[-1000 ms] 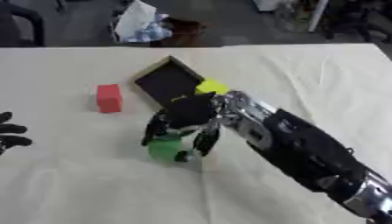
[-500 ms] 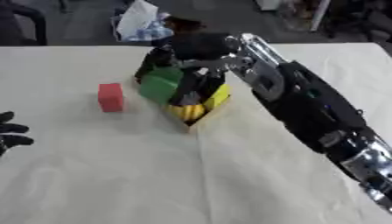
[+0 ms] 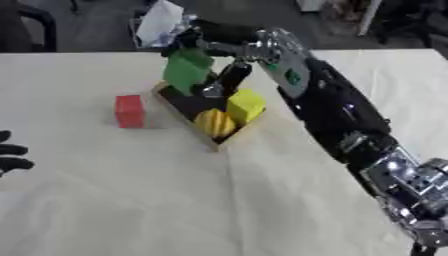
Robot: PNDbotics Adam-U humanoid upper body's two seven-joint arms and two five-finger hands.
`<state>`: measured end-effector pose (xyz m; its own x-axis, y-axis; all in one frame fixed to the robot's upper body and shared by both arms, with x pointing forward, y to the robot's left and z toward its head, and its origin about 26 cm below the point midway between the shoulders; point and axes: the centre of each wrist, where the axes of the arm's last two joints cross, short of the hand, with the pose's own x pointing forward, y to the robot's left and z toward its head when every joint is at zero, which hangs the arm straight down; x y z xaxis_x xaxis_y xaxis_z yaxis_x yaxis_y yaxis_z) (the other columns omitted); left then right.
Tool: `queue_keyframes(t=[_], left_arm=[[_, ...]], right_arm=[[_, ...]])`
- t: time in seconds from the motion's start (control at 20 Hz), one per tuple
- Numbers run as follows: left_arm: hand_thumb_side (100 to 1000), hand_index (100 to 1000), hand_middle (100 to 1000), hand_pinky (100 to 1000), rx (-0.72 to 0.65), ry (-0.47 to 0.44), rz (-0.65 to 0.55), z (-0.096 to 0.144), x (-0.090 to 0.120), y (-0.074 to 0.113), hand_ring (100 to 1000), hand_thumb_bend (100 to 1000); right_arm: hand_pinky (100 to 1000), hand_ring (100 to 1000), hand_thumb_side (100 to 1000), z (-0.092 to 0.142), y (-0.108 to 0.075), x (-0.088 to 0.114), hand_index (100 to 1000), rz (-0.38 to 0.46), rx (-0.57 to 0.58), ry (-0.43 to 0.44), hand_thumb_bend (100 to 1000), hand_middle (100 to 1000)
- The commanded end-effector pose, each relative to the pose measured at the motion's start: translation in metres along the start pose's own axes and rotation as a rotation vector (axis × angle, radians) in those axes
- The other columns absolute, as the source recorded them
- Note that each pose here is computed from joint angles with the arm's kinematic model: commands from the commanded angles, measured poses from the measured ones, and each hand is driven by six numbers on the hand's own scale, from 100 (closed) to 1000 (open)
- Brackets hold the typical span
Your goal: Pick up objects on the table and place them in the box.
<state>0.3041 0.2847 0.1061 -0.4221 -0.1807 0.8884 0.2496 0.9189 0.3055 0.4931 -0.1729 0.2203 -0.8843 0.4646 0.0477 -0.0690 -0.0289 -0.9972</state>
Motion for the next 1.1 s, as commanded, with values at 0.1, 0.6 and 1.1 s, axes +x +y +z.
queue_keyframes(t=[0.1, 0.6, 1.1], left_arm=[[909, 878, 658, 818, -0.010, -0.027, -0.011, -0.005, 0.007, 0.002, 639, 100], [911, 878, 658, 818, -0.010, -0.025, -0.009, -0.004, 0.006, 0.002, 638, 100], [914, 878, 658, 818, -0.010, -0.022, -0.008, -0.004, 0.006, 0.002, 638, 100]], right_arm=[[751, 750, 100, 0.003, 0.003, -0.011, 909, 0.002, 0.051, 0.042, 100, 778], [773, 792, 100, 0.009, 0.023, -0.023, 926, 0.032, 0.037, 0.151, 100, 833], [852, 920, 100, 0.017, 0.029, -0.029, 975, 0.115, 0.040, 0.288, 100, 975]])
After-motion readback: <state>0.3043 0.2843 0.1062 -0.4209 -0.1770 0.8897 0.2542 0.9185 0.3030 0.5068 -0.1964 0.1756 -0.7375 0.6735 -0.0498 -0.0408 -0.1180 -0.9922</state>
